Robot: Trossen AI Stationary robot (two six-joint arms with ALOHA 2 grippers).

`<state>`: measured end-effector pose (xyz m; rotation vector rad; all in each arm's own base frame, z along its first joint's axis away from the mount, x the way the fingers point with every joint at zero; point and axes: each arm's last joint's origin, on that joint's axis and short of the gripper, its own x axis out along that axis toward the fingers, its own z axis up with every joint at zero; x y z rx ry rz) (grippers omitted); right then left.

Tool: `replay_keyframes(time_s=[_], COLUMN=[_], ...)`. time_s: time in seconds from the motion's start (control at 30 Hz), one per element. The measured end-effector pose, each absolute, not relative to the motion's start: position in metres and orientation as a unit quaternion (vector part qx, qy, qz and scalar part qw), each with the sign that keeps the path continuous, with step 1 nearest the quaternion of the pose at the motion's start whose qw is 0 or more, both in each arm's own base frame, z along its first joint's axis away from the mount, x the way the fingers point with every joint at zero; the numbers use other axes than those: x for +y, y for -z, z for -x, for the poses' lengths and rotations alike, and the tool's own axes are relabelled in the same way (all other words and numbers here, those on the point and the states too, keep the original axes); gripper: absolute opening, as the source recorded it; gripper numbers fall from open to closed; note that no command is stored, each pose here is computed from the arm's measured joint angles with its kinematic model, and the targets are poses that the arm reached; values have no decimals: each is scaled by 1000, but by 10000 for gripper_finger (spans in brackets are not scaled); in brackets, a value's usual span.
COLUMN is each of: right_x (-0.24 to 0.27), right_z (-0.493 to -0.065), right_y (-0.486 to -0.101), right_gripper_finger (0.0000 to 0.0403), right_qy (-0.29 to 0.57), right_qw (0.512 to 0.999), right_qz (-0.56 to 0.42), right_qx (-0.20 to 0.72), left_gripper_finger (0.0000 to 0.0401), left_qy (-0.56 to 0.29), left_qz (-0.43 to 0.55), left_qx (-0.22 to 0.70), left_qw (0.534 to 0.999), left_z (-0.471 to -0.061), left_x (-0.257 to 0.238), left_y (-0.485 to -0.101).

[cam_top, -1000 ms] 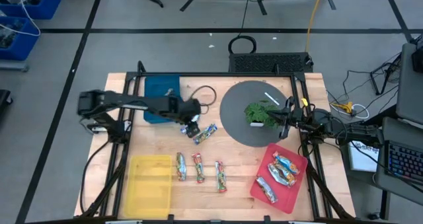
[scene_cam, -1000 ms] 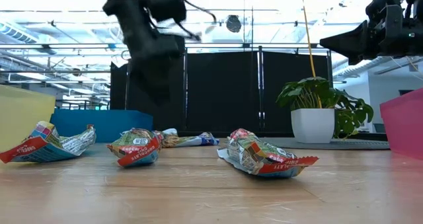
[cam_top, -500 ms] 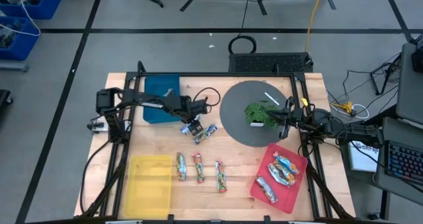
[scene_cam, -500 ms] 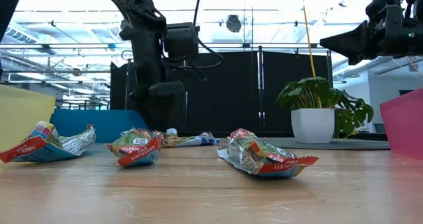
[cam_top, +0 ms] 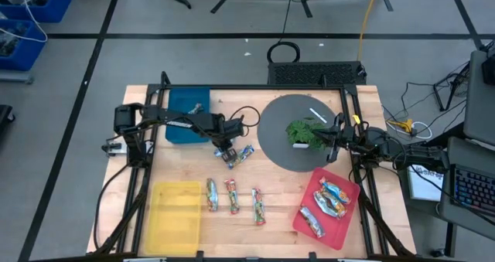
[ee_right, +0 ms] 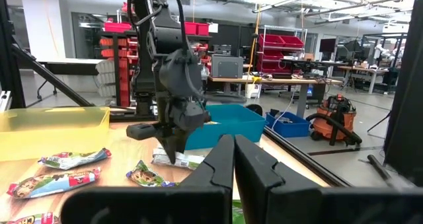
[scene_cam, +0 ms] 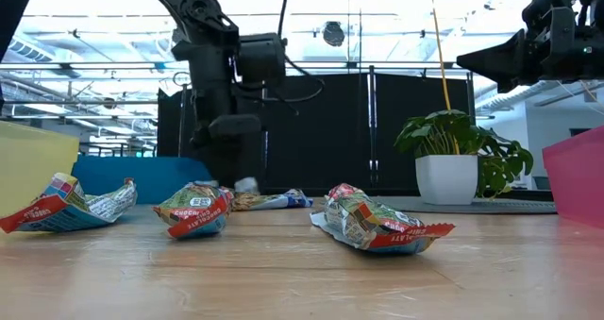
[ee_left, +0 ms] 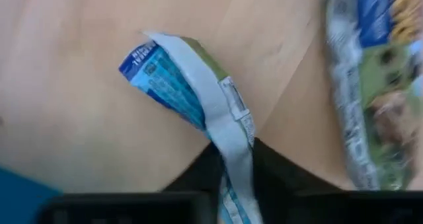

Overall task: Pick and place Granola Bars by type
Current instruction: Put the blue granola bar into the blue bin

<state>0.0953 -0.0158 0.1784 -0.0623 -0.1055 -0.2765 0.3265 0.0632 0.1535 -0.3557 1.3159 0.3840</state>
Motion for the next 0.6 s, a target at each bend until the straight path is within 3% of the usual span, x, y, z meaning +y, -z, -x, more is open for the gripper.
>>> replay_keyframes(time_s=[0.07,0.27,0.6], right_x=[-16,-16,-16], right_z=[-95,-95,-95], right_y=[-178,-178,-178], right_gripper_finger=[6,6,6], right_qy=[138,138,138], right_qw=[989,989,989], right_qz=[31,31,31], right_qx=[-53,-53,-53], left_gripper_finger=[22,11,10], left_qy=[-172,-171,-372], left_qz=[160,127,50], left_qx=[586,544,467], left_qw=[775,812,801], left_z=[-330,-331,-254], left_x=[64,62,58], left_y=[-158,-188,-281])
